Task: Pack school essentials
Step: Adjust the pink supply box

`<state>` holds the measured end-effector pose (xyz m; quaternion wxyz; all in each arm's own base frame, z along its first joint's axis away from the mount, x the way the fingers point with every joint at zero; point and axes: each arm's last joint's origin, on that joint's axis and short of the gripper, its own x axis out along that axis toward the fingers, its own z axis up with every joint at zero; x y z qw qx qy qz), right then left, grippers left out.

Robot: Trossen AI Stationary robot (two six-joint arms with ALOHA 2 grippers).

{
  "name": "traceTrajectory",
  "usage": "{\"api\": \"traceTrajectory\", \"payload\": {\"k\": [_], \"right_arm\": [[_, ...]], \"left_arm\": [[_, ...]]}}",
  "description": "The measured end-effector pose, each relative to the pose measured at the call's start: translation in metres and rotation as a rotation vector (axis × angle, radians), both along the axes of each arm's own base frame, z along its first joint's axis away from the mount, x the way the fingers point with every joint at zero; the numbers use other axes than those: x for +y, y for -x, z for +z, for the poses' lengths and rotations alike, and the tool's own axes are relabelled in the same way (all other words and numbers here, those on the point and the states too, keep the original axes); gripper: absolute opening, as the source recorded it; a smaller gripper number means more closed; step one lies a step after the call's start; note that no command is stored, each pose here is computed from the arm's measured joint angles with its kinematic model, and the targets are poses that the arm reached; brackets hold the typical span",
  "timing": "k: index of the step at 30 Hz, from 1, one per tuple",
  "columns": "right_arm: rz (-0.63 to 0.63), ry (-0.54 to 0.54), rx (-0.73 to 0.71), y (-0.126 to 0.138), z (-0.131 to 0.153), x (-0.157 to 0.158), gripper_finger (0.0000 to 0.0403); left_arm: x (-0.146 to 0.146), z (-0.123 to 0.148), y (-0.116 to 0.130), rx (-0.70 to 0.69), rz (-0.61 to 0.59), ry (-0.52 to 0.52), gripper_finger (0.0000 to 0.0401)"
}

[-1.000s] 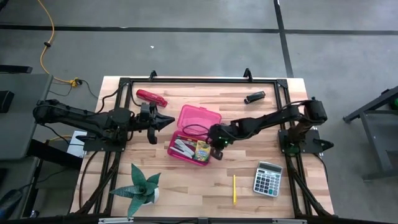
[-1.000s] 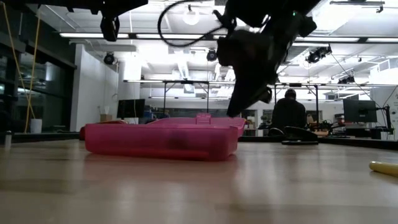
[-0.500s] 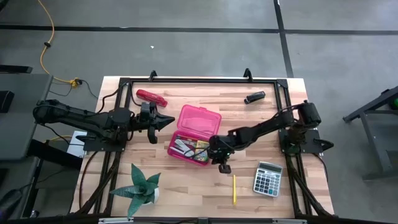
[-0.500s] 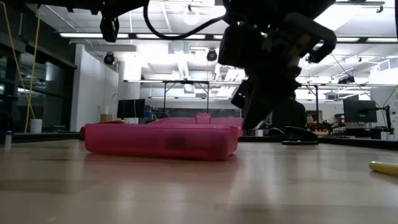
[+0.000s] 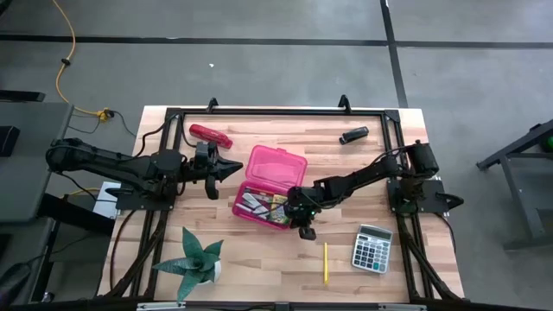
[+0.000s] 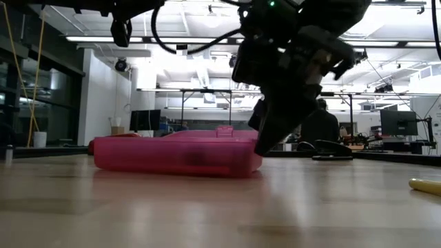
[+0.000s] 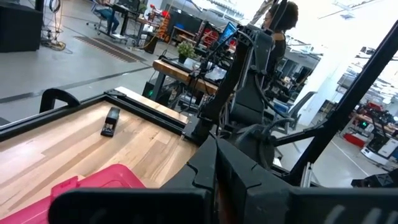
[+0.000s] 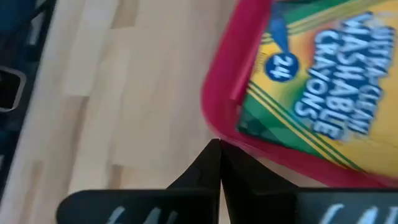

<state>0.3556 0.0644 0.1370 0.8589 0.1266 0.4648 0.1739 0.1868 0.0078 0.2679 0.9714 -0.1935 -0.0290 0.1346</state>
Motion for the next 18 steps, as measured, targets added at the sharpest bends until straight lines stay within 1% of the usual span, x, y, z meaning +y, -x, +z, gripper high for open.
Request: {"api": "traceTrajectory", "payload": {"k": [4,13,18], "right_arm": [[-0.075,0.022,0.008,-0.002,0.000,-0.012,0.0000],[-0.232,0.131,-0.005,-0.006,-0.001,-0.050,0.0000],[-0.272,0.173,-0.010,-0.002,0.006,-0.074,0.0000]], "left_arm": [[0.000,0.000,0.000,0.001,0.000,-0.001,0.0000],[0.000,0.000,0.000,0.001,0.000,-0.001,0.0000],[0.000,0.000,0.000,0.001,0.016,-0.002,0.0000]]}}
